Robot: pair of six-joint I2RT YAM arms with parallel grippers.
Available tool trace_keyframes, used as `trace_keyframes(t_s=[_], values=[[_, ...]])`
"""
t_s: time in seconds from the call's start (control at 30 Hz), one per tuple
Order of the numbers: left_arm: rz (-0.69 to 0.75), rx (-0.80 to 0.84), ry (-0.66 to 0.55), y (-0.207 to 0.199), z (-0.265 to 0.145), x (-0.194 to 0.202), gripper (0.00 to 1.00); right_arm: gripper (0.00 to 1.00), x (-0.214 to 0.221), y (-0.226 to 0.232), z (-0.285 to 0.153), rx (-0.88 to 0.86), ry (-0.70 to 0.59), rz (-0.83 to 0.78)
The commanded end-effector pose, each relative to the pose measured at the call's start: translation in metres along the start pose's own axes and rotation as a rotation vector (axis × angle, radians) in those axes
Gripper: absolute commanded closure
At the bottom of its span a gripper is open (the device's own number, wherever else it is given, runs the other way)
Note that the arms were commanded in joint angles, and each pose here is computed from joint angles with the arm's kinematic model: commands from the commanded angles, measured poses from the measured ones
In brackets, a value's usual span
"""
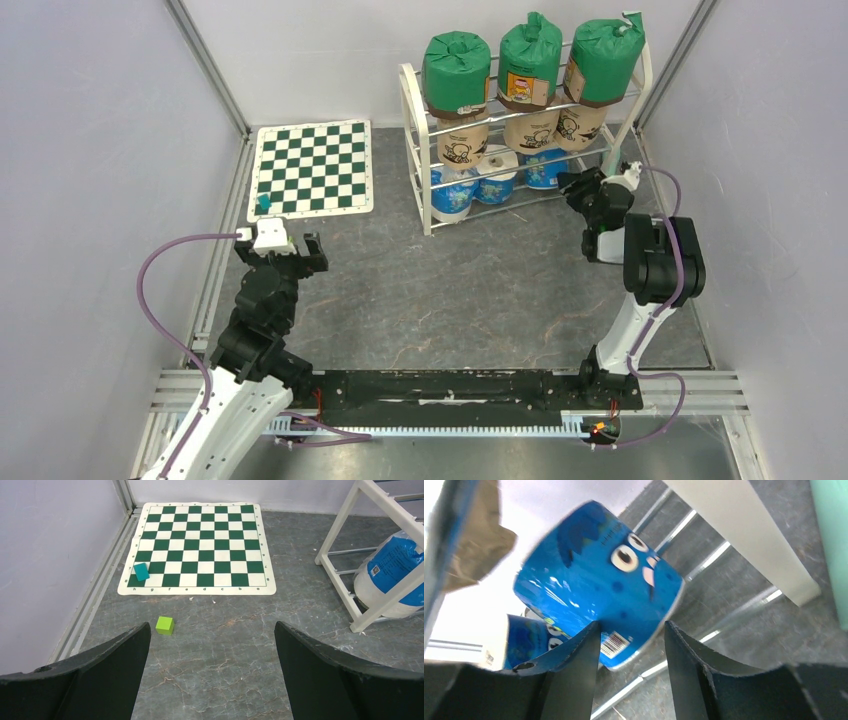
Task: Place and organize the paper towels onto the shelf
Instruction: Adjust the paper towel on the shelf.
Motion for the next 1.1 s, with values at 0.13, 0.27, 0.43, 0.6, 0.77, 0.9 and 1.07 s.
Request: trace_keyframes(t_s=[0.13, 0.27, 0.43, 0.6, 0.77, 0.9, 1.07], values=[[-0.034, 0.012, -0.011, -0.004, 0.002, -0.003, 0.00, 0.49, 0.024, -0.058, -0.028, 0.175, 0.034, 0.046], [-0.033, 0.015, -0.009, -0.004, 0.002, -0.002, 0.00, 0.49, 0.024, -0.063, -0.029, 0.184, 0.042, 0.040], [-0.032, 0.013, -0.006, -0.004, 0.002, -0.001, 0.00, 0.49, 0.020, -0.062, -0.028, 0.185, 0.037, 0.021], [-0.033, 0.014, -0.005, -0.005, 0.003, -0.001, 0.00, 0.47, 0.006, -0.043, -0.039, 0.141, 0.012, -0.039], [-0.032, 0.023, -0.002, -0.007, 0.004, -0.001, 0.00, 0.32, -0.010, -0.005, -0.037, 0.020, -0.013, -0.061], [-0.034, 0.019, 0.000, -0.006, 0.004, -0.001, 0.00, 0.21, -0.019, 0.007, -0.025, -0.007, -0.035, -0.043], [-0.034, 0.016, -0.001, -0.005, 0.004, -0.001, 0.00, 0.03, -0.022, 0.019, -0.009, -0.057, -0.041, -0.028]])
Point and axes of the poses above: each gripper's point midway between its finger pads, its own z axis out along the fingers, its own y axis along the line the jaws close on, x = y × z, the point moved 1 cm from there along -z, back along the fingers, and after that the axes turned 9 degrees about z, right-handed, at the moved point
